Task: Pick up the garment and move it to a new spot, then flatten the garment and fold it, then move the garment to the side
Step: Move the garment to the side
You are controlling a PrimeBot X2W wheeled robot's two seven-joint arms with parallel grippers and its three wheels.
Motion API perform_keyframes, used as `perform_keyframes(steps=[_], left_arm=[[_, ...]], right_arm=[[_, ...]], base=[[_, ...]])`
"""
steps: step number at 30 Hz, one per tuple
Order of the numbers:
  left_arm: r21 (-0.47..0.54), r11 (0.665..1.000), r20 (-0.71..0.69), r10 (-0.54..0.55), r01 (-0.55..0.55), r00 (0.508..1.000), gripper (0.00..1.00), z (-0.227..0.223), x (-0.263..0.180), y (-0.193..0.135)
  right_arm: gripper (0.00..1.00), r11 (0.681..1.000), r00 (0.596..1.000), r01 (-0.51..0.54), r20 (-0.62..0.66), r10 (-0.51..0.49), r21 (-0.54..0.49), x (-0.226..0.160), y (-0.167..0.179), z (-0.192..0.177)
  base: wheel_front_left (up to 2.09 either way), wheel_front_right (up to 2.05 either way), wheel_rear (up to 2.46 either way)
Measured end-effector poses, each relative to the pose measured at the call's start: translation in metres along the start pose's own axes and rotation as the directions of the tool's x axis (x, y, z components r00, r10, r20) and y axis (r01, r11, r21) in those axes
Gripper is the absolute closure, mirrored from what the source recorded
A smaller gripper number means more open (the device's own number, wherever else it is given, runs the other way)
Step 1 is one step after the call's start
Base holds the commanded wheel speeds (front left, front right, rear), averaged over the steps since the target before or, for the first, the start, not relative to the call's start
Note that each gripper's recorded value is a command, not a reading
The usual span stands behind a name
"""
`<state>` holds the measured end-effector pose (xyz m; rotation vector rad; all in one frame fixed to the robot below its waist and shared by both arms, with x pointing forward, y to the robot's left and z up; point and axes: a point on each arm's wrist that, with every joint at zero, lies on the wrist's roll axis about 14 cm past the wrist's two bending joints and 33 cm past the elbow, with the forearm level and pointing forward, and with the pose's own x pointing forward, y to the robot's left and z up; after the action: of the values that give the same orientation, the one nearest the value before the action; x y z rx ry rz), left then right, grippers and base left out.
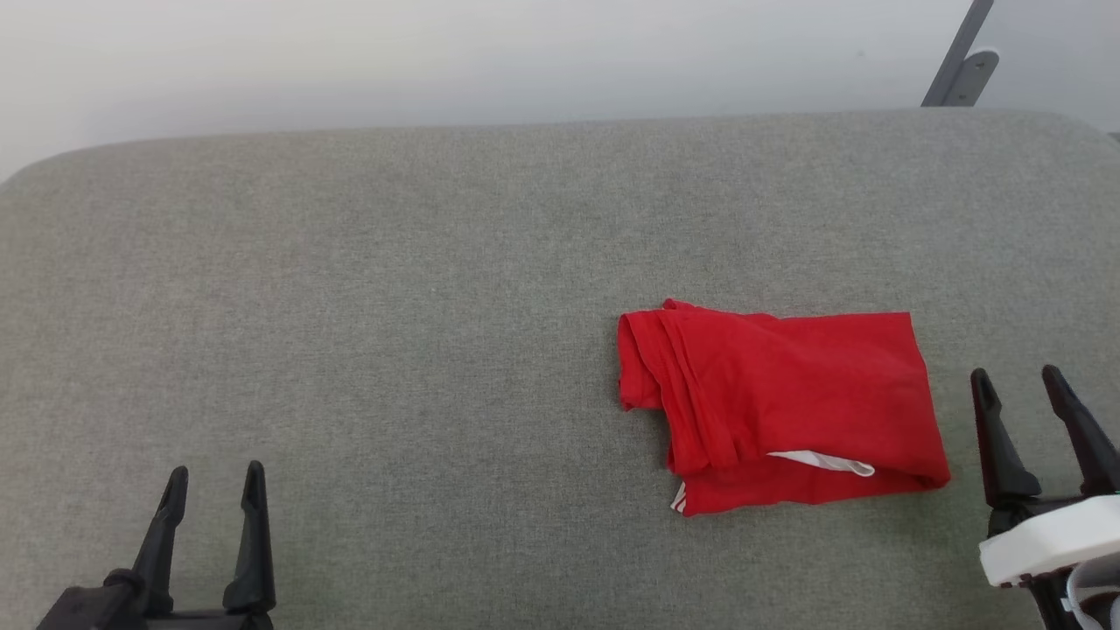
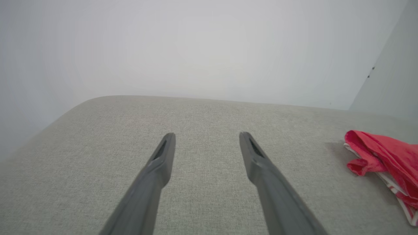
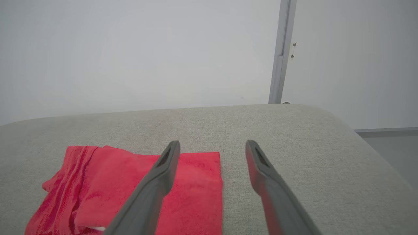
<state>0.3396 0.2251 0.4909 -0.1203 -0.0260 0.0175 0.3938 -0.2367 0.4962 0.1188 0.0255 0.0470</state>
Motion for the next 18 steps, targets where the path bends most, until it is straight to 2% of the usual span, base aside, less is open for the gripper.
perform_keyframes(steps=[6, 10, 15, 18], left_arm=[[0.002, 1.0, -0.015, -0.021, 0.021, 1.0, 0.0, -0.005, 0.005, -0.007], [0.004, 0.999, -0.003, -0.051, 0.051, 0.999, 0.0, -0.003, 0.019, -0.016], [0.016, 0.994, -0.002, -0.112, 0.112, 0.994, 0.0, -0.006, 0.047, -0.029], [0.007, 0.991, -0.013, -0.132, 0.132, 0.991, 0.0, -0.013, 0.061, -0.033]], right_arm=[[0.0, 1.0, 0.996, -0.028, -0.088, 0.027, -0.012, 0.007, 0.004, -0.013], [0.0, 0.998, 0.969, -0.05, -0.245, 0.039, -0.038, 0.017, 0.0, -0.033], [0.0, 0.991, 0.891, -0.1, -0.452, 0.048, -0.092, 0.044, -0.006, -0.048], [0.0, 0.991, 0.792, -0.112, -0.609, 0.041, -0.078, 0.047, -0.012, -0.07]], base=[[0.0, 0.0, 0.0], [0.0, 0.0, 0.0], [0.0, 0.0, 0.0], [0.0, 0.0, 0.0]])
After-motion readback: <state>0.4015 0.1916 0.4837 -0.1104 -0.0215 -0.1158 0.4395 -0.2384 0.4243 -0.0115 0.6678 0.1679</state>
